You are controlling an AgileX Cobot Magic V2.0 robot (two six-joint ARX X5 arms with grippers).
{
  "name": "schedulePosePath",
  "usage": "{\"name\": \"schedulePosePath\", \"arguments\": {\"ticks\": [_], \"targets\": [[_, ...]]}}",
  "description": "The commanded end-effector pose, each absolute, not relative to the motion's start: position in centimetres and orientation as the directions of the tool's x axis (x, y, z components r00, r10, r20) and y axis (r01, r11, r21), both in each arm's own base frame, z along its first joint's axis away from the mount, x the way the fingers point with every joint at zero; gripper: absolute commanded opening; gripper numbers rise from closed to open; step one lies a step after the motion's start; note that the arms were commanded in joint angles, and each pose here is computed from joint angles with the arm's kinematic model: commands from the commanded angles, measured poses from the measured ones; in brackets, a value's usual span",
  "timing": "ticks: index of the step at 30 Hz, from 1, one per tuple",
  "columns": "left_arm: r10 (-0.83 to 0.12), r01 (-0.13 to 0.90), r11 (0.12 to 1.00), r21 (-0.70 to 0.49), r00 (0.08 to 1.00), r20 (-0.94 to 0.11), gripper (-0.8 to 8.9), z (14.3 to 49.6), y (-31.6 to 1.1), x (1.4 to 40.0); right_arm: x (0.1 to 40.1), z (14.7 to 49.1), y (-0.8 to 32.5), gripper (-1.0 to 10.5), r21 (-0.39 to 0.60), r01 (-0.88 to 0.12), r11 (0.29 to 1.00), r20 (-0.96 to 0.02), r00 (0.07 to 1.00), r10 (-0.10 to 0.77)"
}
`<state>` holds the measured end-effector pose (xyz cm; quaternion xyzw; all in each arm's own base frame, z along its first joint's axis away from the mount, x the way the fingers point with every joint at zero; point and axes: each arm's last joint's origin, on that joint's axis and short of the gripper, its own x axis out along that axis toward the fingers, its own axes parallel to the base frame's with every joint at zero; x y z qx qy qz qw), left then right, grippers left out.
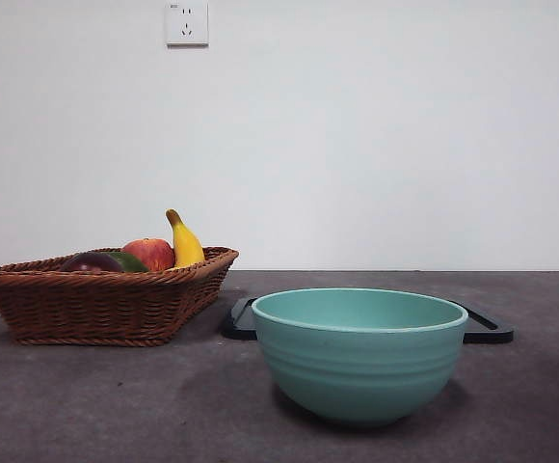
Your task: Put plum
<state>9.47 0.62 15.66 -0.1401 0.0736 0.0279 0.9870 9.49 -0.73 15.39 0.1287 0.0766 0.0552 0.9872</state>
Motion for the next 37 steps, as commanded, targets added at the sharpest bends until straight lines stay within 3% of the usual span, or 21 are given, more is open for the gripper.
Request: {"name": "schedulePosePath", "arguments": {"ticks": [1, 11, 19, 23, 27, 37], "targets": [[0.03, -0.088, 0.938, -0.334, 0.984, -0.175, 0.08, 15.1, 0.6, 9.5, 9.5, 15.3, -0.7, 0.1, 0.32, -0.092, 0.943, -0.141, 0.98, 0.144], [-0.004, -0.058, 0.921, -0.385, 0.987, -0.158, 0.09, 17.3, 0.5, 8.9, 9.3, 16.4, -0.6, 0.1, 0.399, -0.096, 0.912, -0.114, 0.982, 0.153], [-0.013, -0.04, 0.922, -0.386, 0.991, -0.133, 0.09, 21.3, 0.4, 7.8, 8.1, 21.0, -0.4, 0.1, 0.387, -0.129, 0.913, -0.037, 0.987, 0.155], [-0.07, 0.014, 0.922, -0.386, 0.989, -0.13, 0.09, 24.0, 0.2, 7.6, 7.4, 23.7, -0.3, 0.1, 0.378, -0.148, 0.914, -0.035, 0.984, 0.173], [-0.142, 0.069, 0.931, -0.36, 0.973, -0.183, 0.09, 26.4, 0.0, 7.8, 7.2, 26.4, -0.2, 0.1, 0.36, -0.155, 0.92, -0.084, 0.977, 0.198], [-0.396, 0.278, 0.895, -0.348, 0.855, -0.335, 0.09, 31.6, -0.9, 9.7, 9.1, 32.7, 0.2, 0.1, 0.336, -0.296, 0.894, -0.272, 0.879, 0.393]]}}
